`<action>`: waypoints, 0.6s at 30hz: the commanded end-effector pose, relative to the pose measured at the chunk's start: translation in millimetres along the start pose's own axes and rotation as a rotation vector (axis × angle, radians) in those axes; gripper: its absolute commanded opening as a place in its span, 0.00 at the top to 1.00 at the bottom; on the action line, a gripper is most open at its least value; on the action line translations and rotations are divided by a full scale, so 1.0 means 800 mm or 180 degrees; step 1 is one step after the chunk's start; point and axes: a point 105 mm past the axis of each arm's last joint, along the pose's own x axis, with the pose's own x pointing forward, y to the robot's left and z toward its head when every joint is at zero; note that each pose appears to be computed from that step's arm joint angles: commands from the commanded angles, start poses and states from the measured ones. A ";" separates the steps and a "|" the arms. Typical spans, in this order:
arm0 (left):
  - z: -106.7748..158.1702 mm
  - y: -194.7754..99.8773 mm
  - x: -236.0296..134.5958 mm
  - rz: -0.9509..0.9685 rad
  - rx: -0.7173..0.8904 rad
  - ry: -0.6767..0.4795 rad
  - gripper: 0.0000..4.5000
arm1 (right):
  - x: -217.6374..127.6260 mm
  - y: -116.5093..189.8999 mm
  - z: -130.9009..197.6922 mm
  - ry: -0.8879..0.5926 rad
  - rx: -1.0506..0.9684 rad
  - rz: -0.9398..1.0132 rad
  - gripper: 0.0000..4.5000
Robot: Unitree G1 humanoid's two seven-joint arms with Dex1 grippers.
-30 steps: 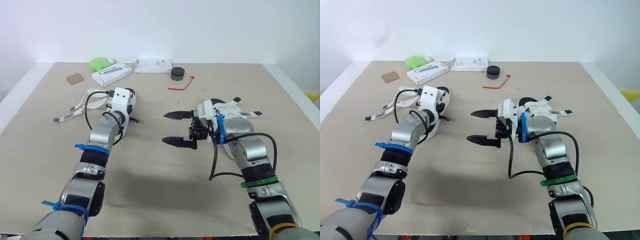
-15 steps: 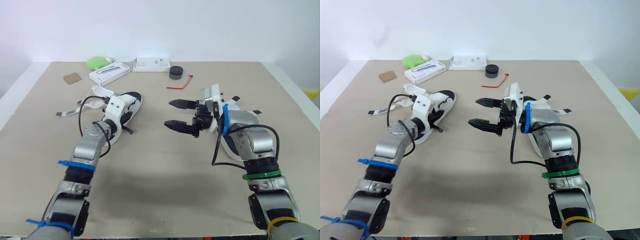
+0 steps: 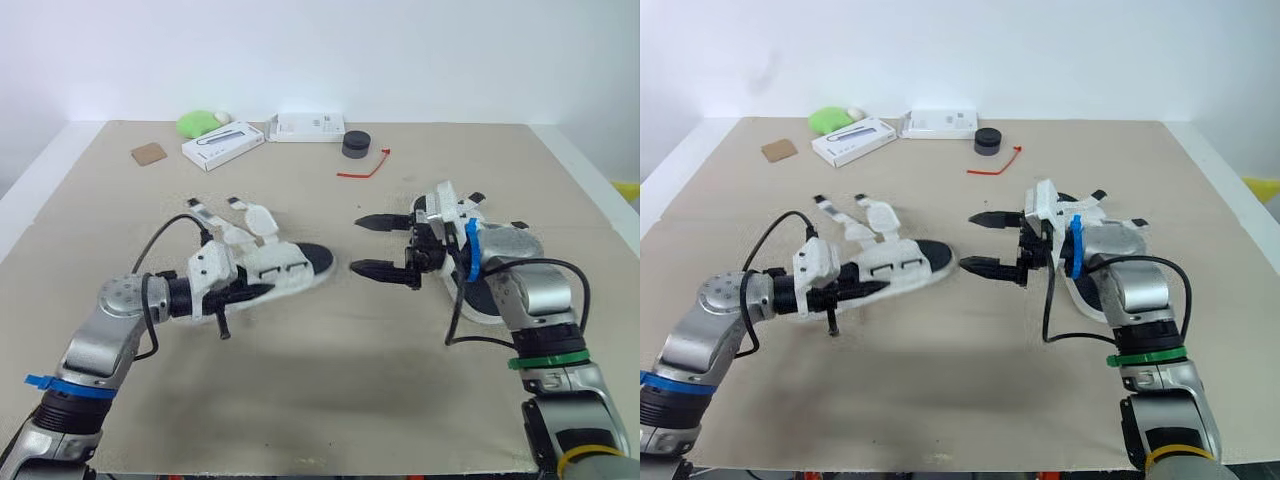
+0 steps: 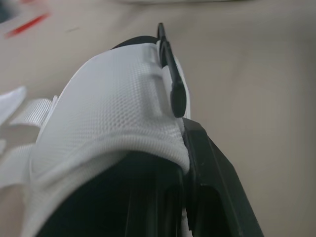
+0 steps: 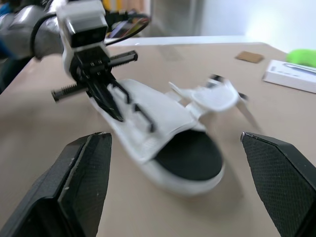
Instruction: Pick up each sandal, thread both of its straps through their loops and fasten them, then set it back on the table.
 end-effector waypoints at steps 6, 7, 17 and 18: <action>0.032 -0.055 0.008 -0.1018 0.0442 -0.0237 0.98 | -0.010 0.027 0.011 0.0079 -0.0332 0.0390 0.00; 0.030 -0.058 0.008 -0.1080 0.0483 -0.0220 0.98 | -0.011 0.028 0.011 0.0076 -0.0326 0.0394 0.00; 0.010 -0.060 0.016 -0.1061 0.0844 -0.0096 0.98 | -0.012 0.043 0.011 0.0028 -0.0236 0.0405 0.00; 0.009 -0.057 0.017 -0.1008 0.0883 -0.0091 0.98 | -0.011 0.045 0.011 0.0026 -0.0224 0.0410 0.00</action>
